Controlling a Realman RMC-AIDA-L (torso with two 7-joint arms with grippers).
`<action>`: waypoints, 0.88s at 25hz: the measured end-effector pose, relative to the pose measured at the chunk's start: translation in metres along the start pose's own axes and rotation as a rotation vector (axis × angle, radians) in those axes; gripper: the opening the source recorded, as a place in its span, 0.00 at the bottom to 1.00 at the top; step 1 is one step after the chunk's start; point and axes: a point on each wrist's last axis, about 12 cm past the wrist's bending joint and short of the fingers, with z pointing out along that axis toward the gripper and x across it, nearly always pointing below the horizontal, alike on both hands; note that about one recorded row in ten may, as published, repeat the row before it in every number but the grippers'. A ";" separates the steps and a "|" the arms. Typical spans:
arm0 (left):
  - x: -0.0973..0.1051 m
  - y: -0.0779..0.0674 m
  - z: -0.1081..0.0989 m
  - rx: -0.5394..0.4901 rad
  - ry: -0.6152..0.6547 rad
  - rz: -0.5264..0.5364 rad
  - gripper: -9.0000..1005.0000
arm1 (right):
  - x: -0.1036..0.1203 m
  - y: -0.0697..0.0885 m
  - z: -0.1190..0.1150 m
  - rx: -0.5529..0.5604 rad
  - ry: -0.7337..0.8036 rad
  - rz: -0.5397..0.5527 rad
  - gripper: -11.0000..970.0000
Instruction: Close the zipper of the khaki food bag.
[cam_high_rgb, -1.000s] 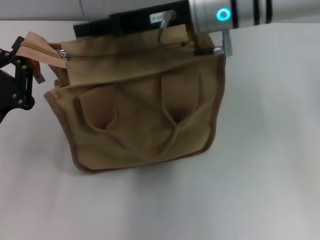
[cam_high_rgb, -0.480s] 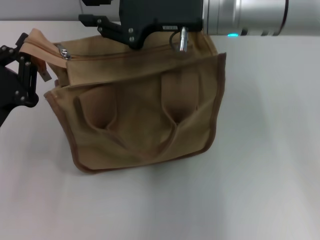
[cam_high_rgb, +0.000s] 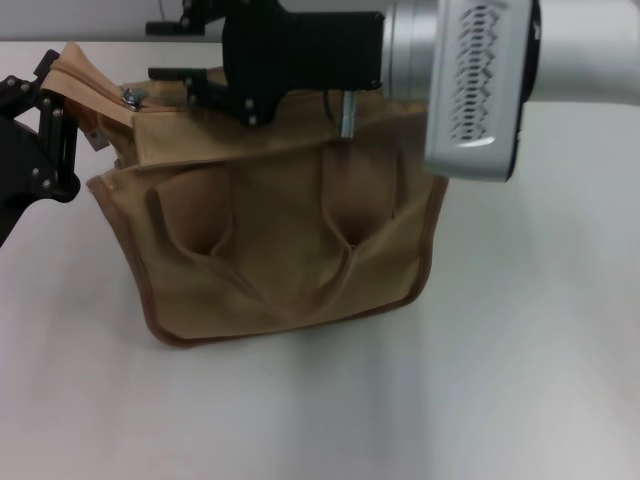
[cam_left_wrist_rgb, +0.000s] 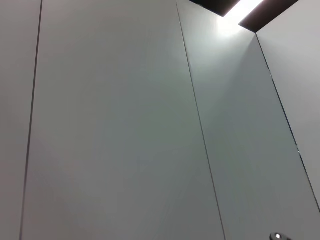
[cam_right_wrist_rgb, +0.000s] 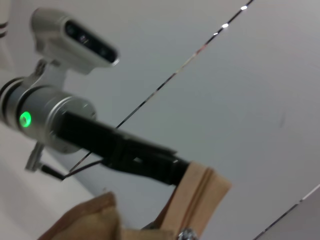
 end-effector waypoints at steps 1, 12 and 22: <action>0.000 0.000 0.000 -0.001 0.000 0.000 0.03 | 0.000 0.001 0.002 -0.010 0.009 -0.009 0.28; 0.000 0.001 -0.001 -0.007 0.002 0.002 0.03 | -0.004 0.009 0.013 -0.083 0.026 -0.064 0.28; -0.002 0.002 0.000 0.003 -0.007 0.005 0.03 | -0.011 0.012 0.026 -0.126 0.041 -0.133 0.28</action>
